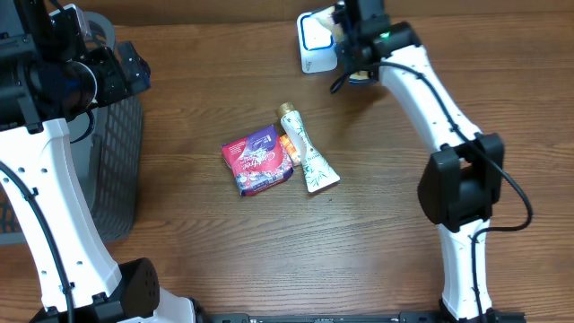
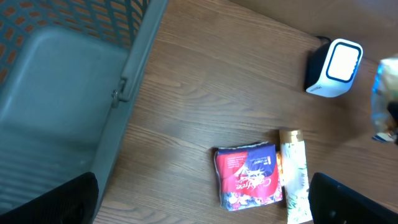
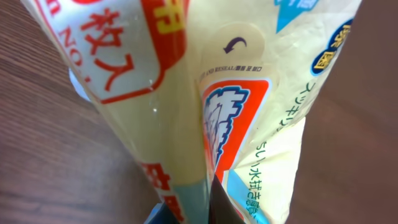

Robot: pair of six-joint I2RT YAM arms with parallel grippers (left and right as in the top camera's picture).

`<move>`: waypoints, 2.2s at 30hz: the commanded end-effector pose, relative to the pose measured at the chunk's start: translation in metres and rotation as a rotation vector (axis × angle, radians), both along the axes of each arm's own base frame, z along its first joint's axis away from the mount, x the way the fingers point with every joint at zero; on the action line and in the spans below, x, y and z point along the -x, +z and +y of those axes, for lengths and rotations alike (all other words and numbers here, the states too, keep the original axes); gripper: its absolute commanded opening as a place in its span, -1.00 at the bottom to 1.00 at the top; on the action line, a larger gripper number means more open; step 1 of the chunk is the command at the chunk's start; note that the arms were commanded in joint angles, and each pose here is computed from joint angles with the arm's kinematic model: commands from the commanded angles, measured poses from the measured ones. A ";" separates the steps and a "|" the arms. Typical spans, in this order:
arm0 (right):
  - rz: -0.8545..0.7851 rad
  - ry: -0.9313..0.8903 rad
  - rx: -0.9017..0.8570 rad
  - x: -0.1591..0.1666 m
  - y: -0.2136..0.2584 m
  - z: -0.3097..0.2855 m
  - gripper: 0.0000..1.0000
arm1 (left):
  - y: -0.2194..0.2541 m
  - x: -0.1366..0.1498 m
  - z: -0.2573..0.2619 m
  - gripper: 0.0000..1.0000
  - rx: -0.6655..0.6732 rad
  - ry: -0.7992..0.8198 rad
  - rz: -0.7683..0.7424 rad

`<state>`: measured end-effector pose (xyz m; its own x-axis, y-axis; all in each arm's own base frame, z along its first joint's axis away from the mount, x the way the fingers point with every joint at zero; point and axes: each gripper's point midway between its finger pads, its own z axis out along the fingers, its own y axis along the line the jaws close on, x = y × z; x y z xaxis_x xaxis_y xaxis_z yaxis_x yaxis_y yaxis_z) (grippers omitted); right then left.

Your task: Scan the item barcode

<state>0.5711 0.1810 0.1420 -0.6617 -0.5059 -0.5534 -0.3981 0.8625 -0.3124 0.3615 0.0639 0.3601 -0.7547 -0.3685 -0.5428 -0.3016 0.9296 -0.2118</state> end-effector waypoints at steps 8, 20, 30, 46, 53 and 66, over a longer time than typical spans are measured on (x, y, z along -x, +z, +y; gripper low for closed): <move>-0.269 0.174 0.258 -0.023 0.043 0.055 -0.93 | 0.006 0.000 0.000 1.00 -0.013 -0.001 -0.019; -0.222 0.190 0.322 -0.034 0.011 0.038 -0.93 | 0.006 0.000 0.000 1.00 -0.013 -0.001 -0.019; -0.187 0.135 0.319 -0.035 0.005 0.015 -0.93 | 0.006 0.000 0.000 1.00 -0.013 -0.001 -0.019; -0.057 -0.540 -0.096 -0.021 0.044 -0.159 -0.93 | 0.006 0.000 0.000 1.00 -0.013 -0.001 -0.019; 0.140 -0.857 -0.116 0.033 0.015 -0.282 -0.92 | 0.006 0.000 0.000 1.00 -0.013 -0.001 -0.019; 0.197 -1.262 -0.262 0.106 -0.002 -0.434 -0.92 | 0.006 0.000 0.000 1.00 -0.013 -0.001 -0.019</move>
<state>0.4738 -0.2290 0.1123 -0.7656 0.5609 -0.3150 0.6272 0.7596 -0.1719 0.3614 0.0638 0.3601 -0.7550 -0.3683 -0.5425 -0.3016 0.9297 -0.2115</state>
